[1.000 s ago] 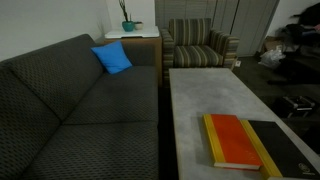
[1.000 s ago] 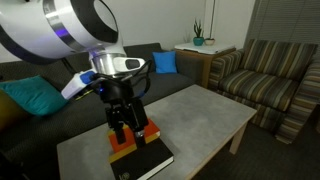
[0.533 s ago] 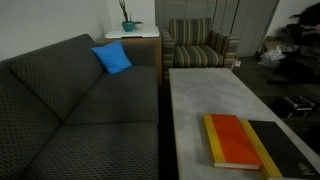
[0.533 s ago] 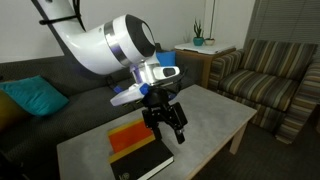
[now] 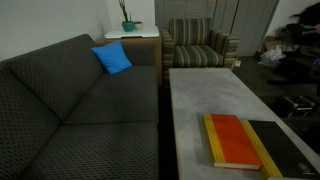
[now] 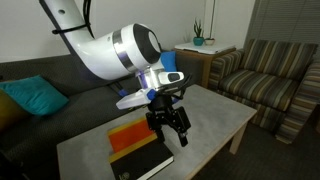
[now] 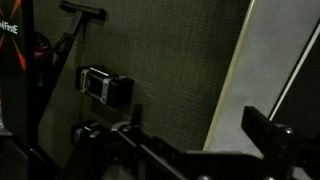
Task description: Open the book cover on the right
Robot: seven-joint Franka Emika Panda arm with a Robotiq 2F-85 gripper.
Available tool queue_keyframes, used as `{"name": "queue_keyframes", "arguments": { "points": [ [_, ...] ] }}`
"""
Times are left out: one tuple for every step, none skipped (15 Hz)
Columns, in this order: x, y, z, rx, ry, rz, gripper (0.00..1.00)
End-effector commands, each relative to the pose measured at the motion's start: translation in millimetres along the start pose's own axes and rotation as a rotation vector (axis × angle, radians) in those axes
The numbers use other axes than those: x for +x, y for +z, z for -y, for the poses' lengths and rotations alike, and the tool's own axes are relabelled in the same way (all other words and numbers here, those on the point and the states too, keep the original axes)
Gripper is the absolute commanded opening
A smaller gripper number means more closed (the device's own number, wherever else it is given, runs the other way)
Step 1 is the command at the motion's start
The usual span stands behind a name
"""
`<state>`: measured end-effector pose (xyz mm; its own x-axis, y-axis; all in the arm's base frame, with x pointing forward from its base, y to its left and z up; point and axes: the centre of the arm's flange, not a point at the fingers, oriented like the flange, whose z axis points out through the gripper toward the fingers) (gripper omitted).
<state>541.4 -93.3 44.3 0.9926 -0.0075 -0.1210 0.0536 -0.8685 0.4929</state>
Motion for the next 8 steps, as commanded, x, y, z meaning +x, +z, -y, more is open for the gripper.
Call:
{"name": "queue_keyframes", "arguments": {
  "points": [
    [0.0, 0.0, 0.0, 0.0, 0.0, 0.0, 1.0],
    [1.8, 2.1, -1.5, -0.002, -0.016, -0.005, 1.0],
    [4.3, 3.4, -3.2, -0.006, -0.021, -0.006, 1.0],
    [9.5, 6.3, -5.7, -0.008, -0.019, -0.009, 1.0],
    [13.4, 7.5, -9.5, -0.007, -0.023, -0.009, 1.0],
    [22.5, 13.5, -13.7, -0.006, -0.027, -0.009, 1.0],
    [29.5, 17.8, -18.2, 0.001, -0.042, -0.018, 1.0],
    [39.3, 23.3, -21.9, 0.015, -0.061, -0.019, 1.0]
  ]
}}
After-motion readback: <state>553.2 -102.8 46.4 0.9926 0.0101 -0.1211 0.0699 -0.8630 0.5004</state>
